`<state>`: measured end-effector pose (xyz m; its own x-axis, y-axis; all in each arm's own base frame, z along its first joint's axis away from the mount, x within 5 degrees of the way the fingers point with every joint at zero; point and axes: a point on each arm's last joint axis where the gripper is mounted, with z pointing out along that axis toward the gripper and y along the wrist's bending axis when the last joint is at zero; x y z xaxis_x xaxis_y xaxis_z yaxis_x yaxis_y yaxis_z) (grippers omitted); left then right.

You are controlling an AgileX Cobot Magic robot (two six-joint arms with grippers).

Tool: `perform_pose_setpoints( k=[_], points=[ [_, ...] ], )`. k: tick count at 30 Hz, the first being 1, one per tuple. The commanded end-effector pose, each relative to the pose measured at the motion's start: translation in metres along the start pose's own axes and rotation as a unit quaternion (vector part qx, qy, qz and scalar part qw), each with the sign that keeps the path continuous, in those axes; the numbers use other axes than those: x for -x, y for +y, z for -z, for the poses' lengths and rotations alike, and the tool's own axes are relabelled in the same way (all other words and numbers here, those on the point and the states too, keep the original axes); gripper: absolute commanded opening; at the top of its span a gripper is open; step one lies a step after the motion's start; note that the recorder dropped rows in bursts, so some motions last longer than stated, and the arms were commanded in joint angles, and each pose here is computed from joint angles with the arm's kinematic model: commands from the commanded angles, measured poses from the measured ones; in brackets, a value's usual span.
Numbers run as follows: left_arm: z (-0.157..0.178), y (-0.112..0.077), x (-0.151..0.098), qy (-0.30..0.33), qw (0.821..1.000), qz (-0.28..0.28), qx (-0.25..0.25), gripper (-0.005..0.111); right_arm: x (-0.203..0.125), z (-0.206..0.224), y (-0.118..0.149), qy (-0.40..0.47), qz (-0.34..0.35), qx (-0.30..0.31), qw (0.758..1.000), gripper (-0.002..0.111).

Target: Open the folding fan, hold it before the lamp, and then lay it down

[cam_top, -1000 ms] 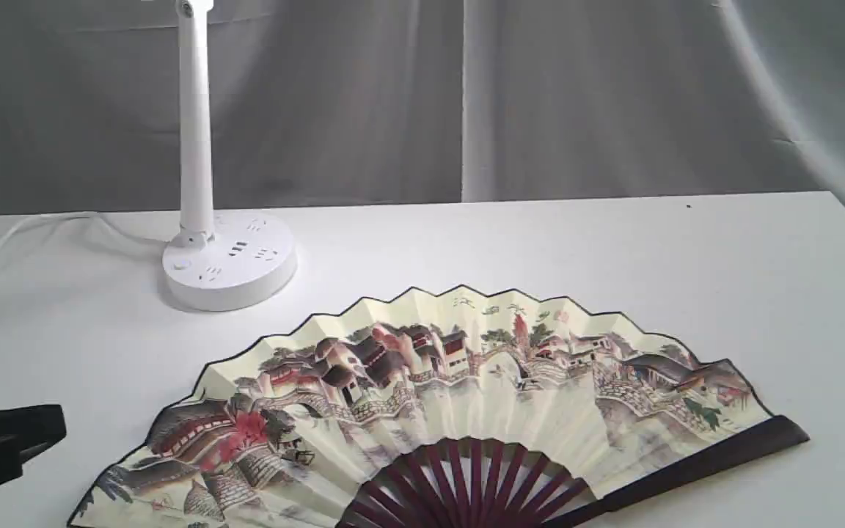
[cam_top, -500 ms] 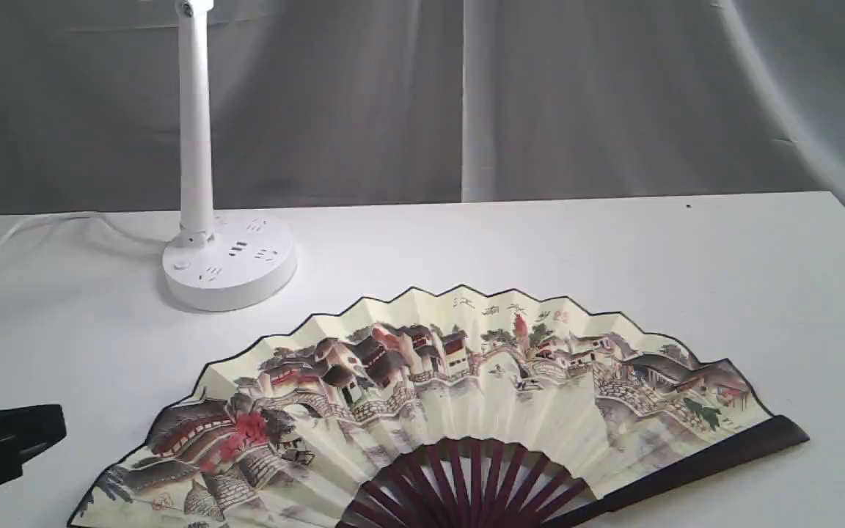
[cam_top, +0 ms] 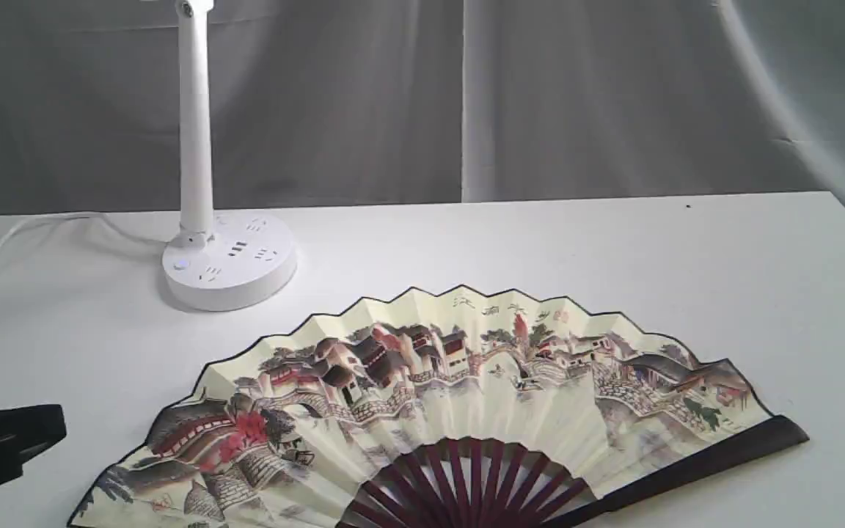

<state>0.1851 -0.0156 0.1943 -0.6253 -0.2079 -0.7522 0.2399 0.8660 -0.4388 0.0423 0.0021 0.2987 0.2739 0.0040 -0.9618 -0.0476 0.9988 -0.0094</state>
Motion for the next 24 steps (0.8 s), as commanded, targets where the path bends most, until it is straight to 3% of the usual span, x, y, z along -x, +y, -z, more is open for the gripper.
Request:
perform_pose_setpoints(
  k=[1,13,24],
  points=[
    [0.0,-0.001,0.0,0.0,1.0,-0.002,0.002,0.002,-0.021,0.008,0.0,0.006,-0.006,-0.001,1.0,0.0],
    [0.0,-0.001,-0.002,0.003,1.0,-0.005,-0.002,0.002,-0.086,0.01,0.001,0.106,-0.001,0.0,0.994,0.0],
    [0.0,-0.001,-0.002,0.002,1.0,-0.01,-0.002,0.002,-0.098,0.013,0.001,0.161,-0.015,-0.002,0.987,0.0]
  ],
)
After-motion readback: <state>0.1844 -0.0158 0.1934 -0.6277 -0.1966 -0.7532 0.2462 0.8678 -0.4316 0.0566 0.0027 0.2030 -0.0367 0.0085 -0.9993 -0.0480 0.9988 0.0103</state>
